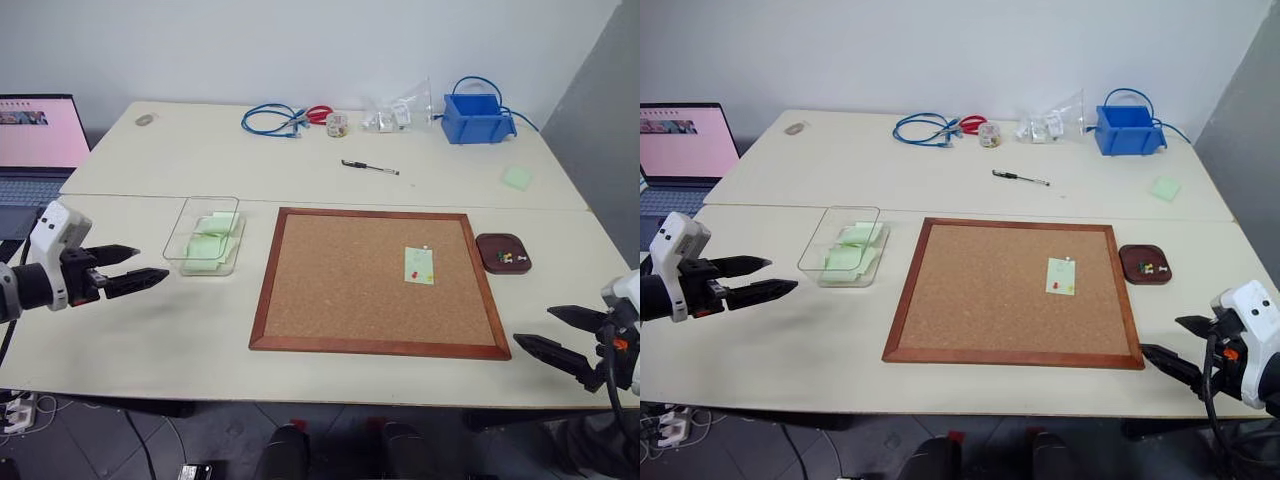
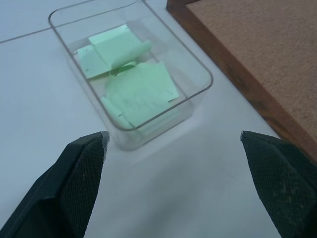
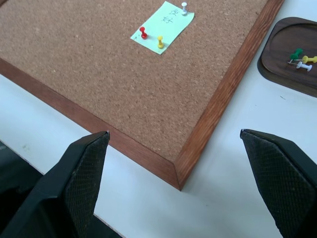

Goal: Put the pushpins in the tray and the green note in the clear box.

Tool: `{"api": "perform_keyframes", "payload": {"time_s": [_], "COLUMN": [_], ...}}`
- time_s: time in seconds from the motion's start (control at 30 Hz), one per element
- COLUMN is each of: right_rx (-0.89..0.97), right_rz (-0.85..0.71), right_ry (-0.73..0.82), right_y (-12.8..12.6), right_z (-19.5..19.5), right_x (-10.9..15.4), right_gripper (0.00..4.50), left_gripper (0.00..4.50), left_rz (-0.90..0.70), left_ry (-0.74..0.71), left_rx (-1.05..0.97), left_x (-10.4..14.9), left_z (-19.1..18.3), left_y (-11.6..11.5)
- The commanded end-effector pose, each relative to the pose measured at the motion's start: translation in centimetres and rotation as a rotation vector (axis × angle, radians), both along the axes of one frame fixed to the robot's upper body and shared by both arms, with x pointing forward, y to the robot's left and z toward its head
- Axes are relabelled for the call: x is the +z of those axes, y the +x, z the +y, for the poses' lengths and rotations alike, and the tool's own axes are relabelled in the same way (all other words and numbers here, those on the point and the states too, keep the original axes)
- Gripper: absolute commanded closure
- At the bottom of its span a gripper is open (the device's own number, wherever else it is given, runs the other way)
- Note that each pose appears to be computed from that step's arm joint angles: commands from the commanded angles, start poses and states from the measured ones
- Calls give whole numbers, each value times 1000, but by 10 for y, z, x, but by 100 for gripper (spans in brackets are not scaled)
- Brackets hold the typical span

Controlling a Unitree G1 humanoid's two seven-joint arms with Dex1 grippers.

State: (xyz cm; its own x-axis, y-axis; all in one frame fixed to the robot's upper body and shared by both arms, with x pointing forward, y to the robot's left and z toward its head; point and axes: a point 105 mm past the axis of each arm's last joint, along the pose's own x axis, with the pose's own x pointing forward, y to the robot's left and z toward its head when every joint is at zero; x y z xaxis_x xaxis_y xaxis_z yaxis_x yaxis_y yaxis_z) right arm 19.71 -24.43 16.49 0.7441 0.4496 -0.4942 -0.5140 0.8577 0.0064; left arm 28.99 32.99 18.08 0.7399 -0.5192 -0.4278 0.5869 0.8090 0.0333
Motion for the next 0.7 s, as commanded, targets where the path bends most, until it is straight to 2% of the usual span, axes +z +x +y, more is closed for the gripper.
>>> {"api": "perform_keyframes", "payload": {"time_s": [0.03, 0.17, 0.3, 0.4, 0.5, 0.7], "right_rx": [-28, -69, -221, -204, -238, -252], "right_rz": [-62, -107, -185, -182, -178, -197], "right_ry": [-6, -9, -80, -95, -101, -65], "right_y": [3, 7, 13, 6, 4, 7], "right_z": [-2, -1, -11, -2, -9, -5], "right_x": [13, 18, 22, 20, 20, 19], "right_gripper": [0, 0, 0, 0, 0, 0], "left_gripper": [1, 1, 1, 1, 1, 1], "left_rz": [-97, -101, -98, -97, -93, -104], "left_ry": [-2, -45, -46, -47, -44, -40], "left_rx": [-8, -7, -32, -37, -47, -75], "left_x": [23, 32, 34, 33, 32, 36], "left_z": [-2, -5, -10, -12, -13, -19], "left_y": [4, 10, 12, 17, 20, 26]}}
